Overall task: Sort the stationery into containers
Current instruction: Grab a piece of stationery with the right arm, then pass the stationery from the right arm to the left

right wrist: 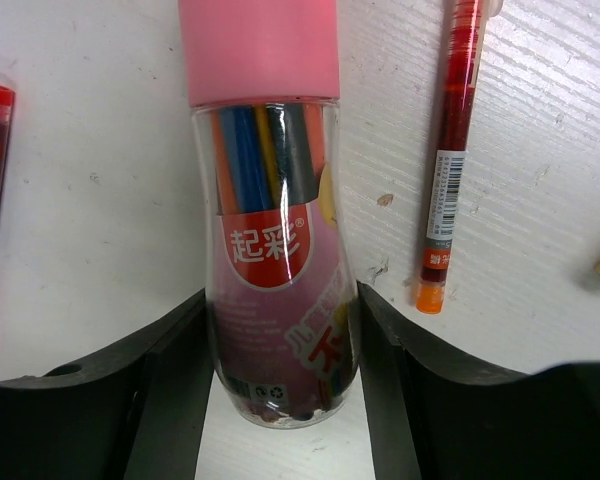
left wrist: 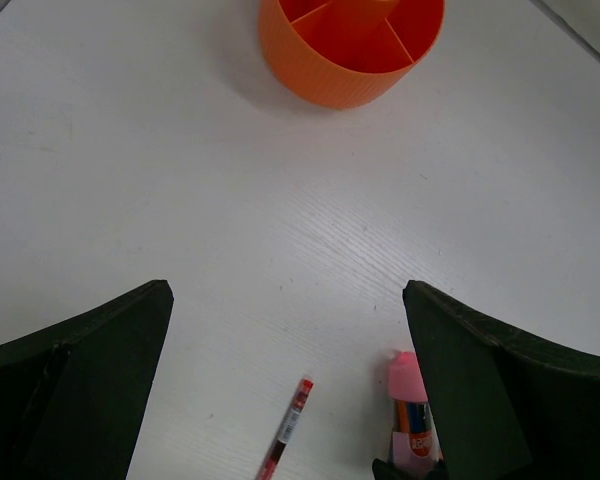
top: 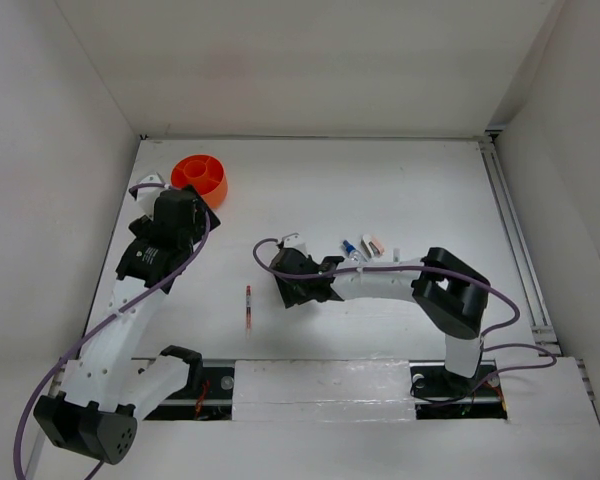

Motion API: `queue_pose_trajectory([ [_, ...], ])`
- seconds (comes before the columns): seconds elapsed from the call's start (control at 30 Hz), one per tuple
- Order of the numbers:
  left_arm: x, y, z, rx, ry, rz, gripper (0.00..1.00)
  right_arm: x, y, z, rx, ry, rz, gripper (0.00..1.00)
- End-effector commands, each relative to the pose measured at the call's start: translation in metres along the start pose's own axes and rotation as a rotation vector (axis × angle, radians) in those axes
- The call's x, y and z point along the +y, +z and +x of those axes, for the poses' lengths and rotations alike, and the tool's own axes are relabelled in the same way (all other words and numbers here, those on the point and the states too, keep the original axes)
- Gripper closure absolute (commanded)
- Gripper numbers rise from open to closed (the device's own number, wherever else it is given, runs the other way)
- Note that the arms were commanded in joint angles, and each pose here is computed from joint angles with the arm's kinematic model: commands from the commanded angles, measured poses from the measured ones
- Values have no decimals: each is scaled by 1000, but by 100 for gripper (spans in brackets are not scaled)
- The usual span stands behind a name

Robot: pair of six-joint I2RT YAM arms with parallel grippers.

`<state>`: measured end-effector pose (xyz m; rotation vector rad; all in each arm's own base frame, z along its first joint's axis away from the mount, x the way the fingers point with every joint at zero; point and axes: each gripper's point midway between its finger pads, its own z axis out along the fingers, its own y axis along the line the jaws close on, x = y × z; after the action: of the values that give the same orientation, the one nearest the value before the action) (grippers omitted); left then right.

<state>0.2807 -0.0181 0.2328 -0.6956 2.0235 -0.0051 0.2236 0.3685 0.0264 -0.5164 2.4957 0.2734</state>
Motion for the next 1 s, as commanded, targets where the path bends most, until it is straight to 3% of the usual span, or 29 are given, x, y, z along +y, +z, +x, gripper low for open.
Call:
queue_pose_trajectory([
  [0.0,1,-2,-4,-22,-5,10,0,16,-11,-19,-57,22,-43,78],
  [0.07,1,-2,-4,-22,-5,10,0,20,-22,-24,-83,25,-67,88],
  [0.1,-2,-2,-5,-22,-9,22,0,24,-37,-37,-127,43,-99,98],
  [0.13,-4,-2,-3,-11,0,37,0,28,-45,-45,-156,55,-130,100],
  [0.3,-45,-18,8,81,-5,274,0,35,-100,-77,-296,88,-263,100],
  [0.47,-117,-68,13,178,-54,740,0,28,-148,-112,-426,123,-351,100],
  [0.57,-139,-94,13,198,-84,930,0,21,-168,-129,-496,157,-388,100],
  [0.7,-151,-110,18,240,-99,1061,0,18,-196,-146,-605,183,-451,100],
  [0.8,-161,-125,25,289,-106,1182,0,21,-200,-148,-600,176,-485,100],
  [0.97,-164,-126,36,336,-118,1236,0,30,-206,-159,-631,168,-524,100],
])
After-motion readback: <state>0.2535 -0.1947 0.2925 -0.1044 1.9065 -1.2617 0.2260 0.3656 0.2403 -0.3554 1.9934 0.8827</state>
